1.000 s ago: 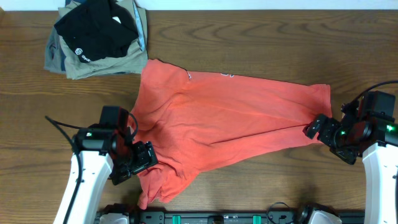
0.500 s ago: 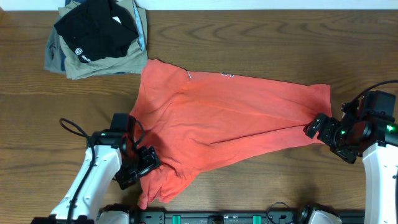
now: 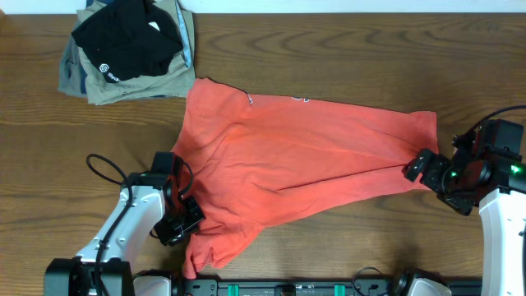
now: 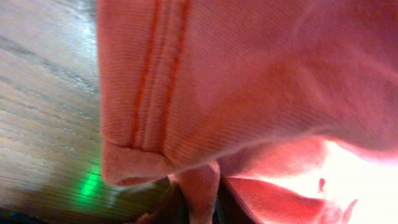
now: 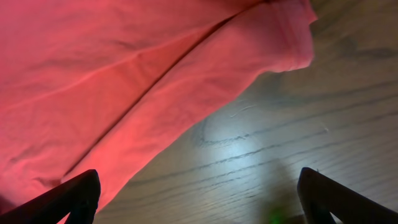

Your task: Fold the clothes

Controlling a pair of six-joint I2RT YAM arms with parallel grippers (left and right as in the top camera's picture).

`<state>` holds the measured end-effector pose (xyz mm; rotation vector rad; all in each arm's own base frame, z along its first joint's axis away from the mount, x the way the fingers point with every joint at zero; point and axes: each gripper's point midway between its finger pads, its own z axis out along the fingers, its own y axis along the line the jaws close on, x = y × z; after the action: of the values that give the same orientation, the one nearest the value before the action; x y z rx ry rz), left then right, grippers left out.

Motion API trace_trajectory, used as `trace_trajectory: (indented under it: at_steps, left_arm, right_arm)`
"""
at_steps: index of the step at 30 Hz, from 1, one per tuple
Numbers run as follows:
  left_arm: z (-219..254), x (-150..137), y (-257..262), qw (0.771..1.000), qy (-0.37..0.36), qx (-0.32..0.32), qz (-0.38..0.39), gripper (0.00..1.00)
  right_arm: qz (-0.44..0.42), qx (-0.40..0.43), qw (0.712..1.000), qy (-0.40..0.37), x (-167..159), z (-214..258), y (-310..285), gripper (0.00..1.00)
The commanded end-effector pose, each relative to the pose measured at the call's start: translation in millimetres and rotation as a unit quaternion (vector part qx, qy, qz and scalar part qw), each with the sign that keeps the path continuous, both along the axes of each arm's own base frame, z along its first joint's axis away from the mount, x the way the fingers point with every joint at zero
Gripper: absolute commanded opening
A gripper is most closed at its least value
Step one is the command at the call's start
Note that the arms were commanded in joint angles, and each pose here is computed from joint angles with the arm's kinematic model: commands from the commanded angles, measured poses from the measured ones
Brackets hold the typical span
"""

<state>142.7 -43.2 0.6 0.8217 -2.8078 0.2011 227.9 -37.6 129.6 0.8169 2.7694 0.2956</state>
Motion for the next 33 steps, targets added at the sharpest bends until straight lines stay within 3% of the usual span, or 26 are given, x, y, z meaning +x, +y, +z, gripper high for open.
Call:
trace_trajectory:
  at_steps: [1, 6, 14, 19, 21, 33]
  left_arm:
    - [-2.2, -4.0, 2.0, 1.000, 0.007, 0.006, -0.001, 0.06]
    - [-2.1, -4.1, 2.0, 1.000, 0.007, 0.006, -0.001, 0.06]
    - [-2.0, -4.9, 2.1, 1.000, 0.009, 0.006, -0.001, 0.06]
    - [-2.0, -4.8, 2.1, 1.000, 0.009, 0.006, -0.001, 0.06]
    - [-2.1, -4.5, 2.1, 1.000, 0.008, 0.006, -0.001, 0.06]
    - [-2.3, -3.2, 2.0, 1.000, 0.005, 0.006, -0.001, 0.06]
  right_arm:
    - [-0.039, -0.038, 0.998, 0.009, -1.4, -2.0, -14.5, 0.99]
    - [-0.064, -0.053, 0.997, 0.001, 7.0, -9.2, -24.5, 0.99]
    - [-0.181, -0.061, 0.980, 0.054, -11.6, -44.0, -61.3, 0.99]
    - [-0.220, -0.041, 0.971, 0.079, -29.1, -63.0, -79.6, 0.72]
    - [-0.210, -0.022, 0.974, 0.084, -31.8, -68.8, -78.1, 0.67]
    - [-0.195, 0.009, 0.972, 0.129, -33.9, -97.1, -71.2, 0.66]
